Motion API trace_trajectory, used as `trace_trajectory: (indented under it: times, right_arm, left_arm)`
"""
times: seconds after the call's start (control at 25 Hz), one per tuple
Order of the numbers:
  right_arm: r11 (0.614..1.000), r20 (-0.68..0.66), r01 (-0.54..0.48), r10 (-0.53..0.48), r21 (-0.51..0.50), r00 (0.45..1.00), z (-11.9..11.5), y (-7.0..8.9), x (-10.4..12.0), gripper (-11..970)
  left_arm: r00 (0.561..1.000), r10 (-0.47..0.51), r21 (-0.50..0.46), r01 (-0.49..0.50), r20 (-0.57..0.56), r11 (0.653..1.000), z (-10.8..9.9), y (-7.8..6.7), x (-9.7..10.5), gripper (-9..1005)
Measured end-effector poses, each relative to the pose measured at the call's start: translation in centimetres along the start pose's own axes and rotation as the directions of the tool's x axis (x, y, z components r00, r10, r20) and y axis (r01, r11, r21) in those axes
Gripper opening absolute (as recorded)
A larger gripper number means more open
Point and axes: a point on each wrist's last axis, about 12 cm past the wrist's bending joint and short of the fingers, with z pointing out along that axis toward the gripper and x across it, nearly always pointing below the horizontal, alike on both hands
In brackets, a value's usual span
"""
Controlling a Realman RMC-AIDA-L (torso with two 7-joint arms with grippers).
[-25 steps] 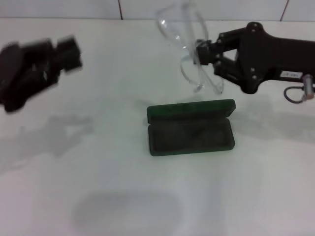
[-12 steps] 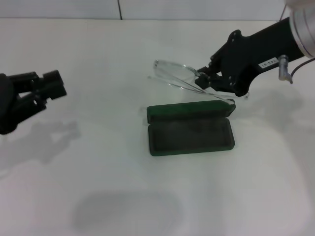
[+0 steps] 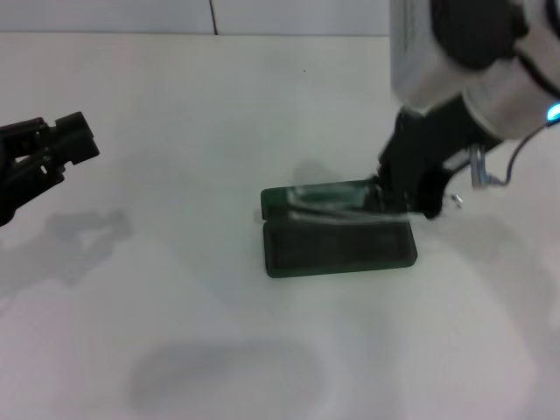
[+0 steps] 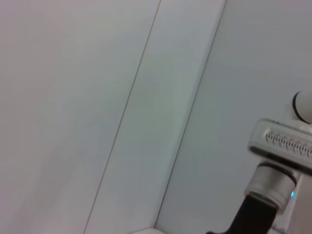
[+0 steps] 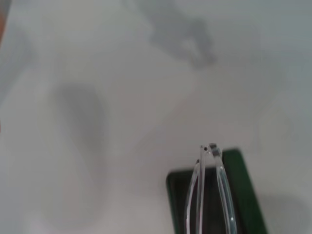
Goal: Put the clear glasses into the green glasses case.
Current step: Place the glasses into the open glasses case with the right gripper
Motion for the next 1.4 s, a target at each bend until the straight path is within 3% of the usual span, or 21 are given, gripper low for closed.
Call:
trace_trajectory:
  times: [0.24, 0.52, 0.96, 1.2, 1.4]
  right_arm:
    - [0.996, -0.093, 0.089, -0.086, 0.031, 0.992, 1.8, 0.5, 0.8, 94]
    - [0.977, -0.06, 0.215, -0.215, -0.005, 0.975, 2.8, 1.5, 0.4, 94]
    - [0.954, -0.143, 0.295, -0.285, 0.057, 0.948, 5.7, 1.4, 0.6, 96]
    - [0.95, -0.134, 0.302, -0.29, 0.079, 0.947, 6.2, 1.2, 0.5, 97]
    - [0.946, -0.135, 0.314, -0.302, 0.08, 0.944, 6.8, 1.4, 0.5, 97]
  left_arm:
    - [1.0, -0.001, 0.003, 0.001, 0.011, 1.0, 0.2, 0.0, 0.0, 249]
    - [0.998, -0.012, -0.029, 0.014, 0.068, 0.999, -0.1, 0.2, 0.1, 248]
    - [0.997, -0.012, -0.036, 0.015, 0.077, 0.999, -0.2, 0.3, 0.0, 248]
    - [1.0, 0.0, -0.025, 0.001, 0.03, 1.0, -0.5, 0.5, -0.3, 248]
    - [0.996, 0.025, 0.011, -0.024, -0.081, 1.0, -1.1, 0.3, 0.0, 217]
